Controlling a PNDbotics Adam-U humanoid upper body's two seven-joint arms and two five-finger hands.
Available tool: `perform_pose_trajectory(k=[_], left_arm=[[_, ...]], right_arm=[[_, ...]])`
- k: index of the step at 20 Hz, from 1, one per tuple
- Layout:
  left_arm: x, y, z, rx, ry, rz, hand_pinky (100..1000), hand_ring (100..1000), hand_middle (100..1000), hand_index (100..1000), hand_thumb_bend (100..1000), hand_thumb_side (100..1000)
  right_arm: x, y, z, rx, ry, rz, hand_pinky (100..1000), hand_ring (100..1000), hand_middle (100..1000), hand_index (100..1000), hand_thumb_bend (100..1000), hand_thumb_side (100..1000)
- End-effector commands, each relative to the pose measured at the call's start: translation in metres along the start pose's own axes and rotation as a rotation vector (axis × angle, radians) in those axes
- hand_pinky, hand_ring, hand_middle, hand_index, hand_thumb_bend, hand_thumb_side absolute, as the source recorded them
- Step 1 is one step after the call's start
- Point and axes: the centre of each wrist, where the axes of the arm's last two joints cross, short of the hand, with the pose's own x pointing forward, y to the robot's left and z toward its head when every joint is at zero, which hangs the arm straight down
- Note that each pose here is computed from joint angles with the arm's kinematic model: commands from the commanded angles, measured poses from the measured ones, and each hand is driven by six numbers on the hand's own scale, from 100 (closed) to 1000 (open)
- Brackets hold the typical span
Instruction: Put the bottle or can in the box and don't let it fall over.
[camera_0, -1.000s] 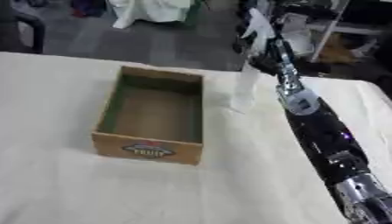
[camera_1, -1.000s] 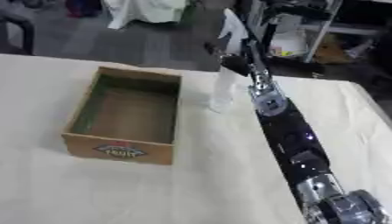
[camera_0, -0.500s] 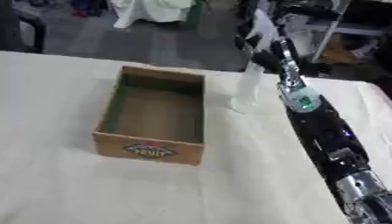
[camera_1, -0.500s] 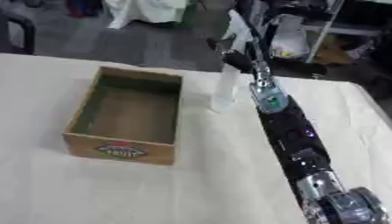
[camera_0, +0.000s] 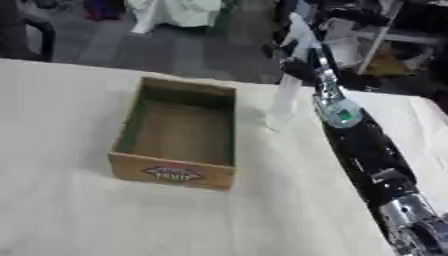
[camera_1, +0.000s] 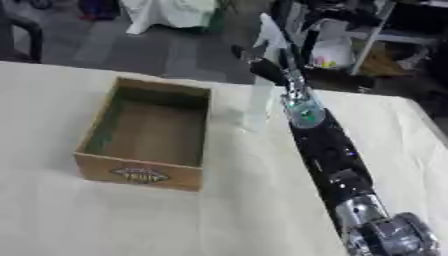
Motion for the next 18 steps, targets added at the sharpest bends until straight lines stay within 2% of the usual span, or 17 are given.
perform_pose_trajectory(k=[1, 5, 8, 11, 15, 18], left_arm=[[0.0098, 0.0075, -0.0057, 0.002, -0.039, -0.027, 706, 826, 773, 817, 664, 733], [0.0096, 0.0076, -0.0056, 0.003, -0.038, -0.027, 706, 826, 773, 818, 662, 734], [0.0094, 0.0074, -0.0055, 0.003, -0.037, -0.026, 706, 826, 773, 818, 662, 735], [0.009, 0.0076, -0.0052, 0.005, -0.035, -0.026, 706, 826, 772, 818, 660, 736], [0.0086, 0.0076, -0.0049, 0.006, -0.033, -0.025, 705, 826, 772, 819, 655, 738], [0.0084, 0.0074, -0.0049, 0.007, -0.032, -0.023, 705, 826, 772, 819, 653, 737]], right_arm=[[0.0117, -0.0165, -0.0102, -0.026, -0.043, 0.01, 651, 797, 792, 961, 504, 295], [0.0115, -0.0174, -0.0097, -0.061, -0.055, -0.008, 606, 714, 685, 839, 374, 168], [0.012, -0.0171, -0.0096, -0.097, -0.066, -0.026, 585, 667, 600, 762, 287, 134], [0.0126, -0.0174, -0.0097, -0.126, -0.074, -0.044, 567, 633, 538, 681, 100, 100], [0.0136, -0.0168, -0.0097, -0.143, -0.075, -0.063, 550, 608, 459, 595, 100, 100], [0.0147, -0.0169, -0.0099, -0.144, -0.079, -0.072, 547, 601, 451, 587, 100, 100]])
